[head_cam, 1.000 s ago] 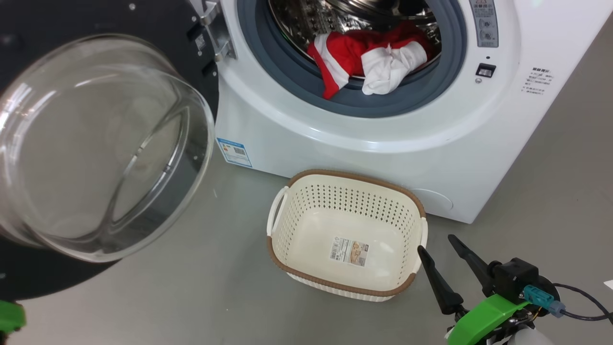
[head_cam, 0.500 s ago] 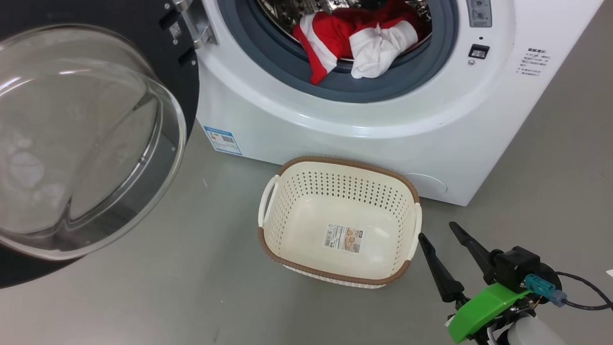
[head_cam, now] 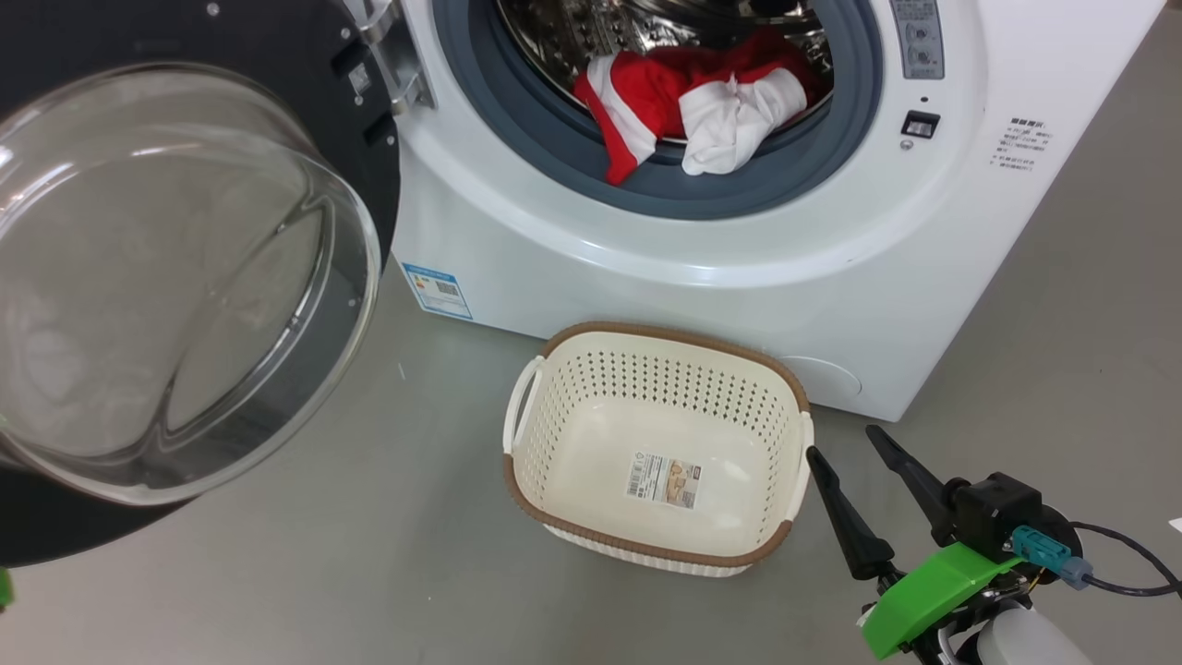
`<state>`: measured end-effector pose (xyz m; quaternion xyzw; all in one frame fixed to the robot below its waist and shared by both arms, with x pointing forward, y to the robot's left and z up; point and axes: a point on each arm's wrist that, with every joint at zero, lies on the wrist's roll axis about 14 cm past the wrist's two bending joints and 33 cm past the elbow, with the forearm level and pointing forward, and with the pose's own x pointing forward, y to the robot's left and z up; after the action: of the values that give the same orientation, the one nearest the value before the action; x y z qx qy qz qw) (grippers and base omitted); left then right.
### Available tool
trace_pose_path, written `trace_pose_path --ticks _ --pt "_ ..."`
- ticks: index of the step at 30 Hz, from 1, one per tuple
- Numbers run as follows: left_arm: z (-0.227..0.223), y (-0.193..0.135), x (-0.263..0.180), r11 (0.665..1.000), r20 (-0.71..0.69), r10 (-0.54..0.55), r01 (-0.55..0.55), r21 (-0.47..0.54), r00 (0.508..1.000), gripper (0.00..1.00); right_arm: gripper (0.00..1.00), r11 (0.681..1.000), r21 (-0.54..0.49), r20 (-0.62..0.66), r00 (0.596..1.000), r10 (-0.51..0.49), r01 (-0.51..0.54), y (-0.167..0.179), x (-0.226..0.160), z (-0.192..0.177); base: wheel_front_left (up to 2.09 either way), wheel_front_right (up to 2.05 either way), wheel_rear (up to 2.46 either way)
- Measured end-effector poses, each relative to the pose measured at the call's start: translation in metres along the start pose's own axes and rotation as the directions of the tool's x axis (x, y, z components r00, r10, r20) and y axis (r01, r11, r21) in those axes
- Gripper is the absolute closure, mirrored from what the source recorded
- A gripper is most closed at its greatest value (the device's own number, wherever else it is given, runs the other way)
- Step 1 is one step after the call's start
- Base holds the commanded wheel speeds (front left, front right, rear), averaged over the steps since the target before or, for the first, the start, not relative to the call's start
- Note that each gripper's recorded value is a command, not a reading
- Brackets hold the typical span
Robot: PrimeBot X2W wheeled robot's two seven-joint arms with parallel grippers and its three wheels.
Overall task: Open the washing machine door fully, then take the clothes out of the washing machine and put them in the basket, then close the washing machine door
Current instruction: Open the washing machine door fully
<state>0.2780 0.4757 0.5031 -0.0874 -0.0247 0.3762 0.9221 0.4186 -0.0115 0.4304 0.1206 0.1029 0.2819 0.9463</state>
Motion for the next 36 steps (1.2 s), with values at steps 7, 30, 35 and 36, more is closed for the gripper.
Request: trace_pose_path --ticks 7,30,35,36 --pt "-0.012 -0.003 -0.028 0.999 -0.01 -0.033 0.033 -0.033 0.999 1.0 0.0 1.0 -0.011 0.023 1.0 0.013 -0.013 0.009 -0.002 0.01 0.0 0.0 0.0" --pt "-0.04 -0.108 -0.087 0.918 -0.053 -0.388 0.381 -0.105 0.92 0.0 0.0 0.997 0.006 0.087 0.993 -0.082 0.081 -0.012 -0.027 0.028 0.0 0.0 0.0" --pt "-0.045 -0.134 -0.094 0.885 -0.065 -0.461 0.452 -0.113 0.885 0.0 0.0 0.991 0.015 0.105 0.986 -0.13 0.13 -0.025 -0.037 0.033 0.0 0.0 0.0" --pt "-0.047 -0.14 -0.095 0.876 -0.069 -0.477 0.468 -0.114 0.876 0.0 0.0 0.989 0.017 0.11 0.983 -0.145 0.144 -0.029 -0.041 0.034 0.0 0.0 0.0"
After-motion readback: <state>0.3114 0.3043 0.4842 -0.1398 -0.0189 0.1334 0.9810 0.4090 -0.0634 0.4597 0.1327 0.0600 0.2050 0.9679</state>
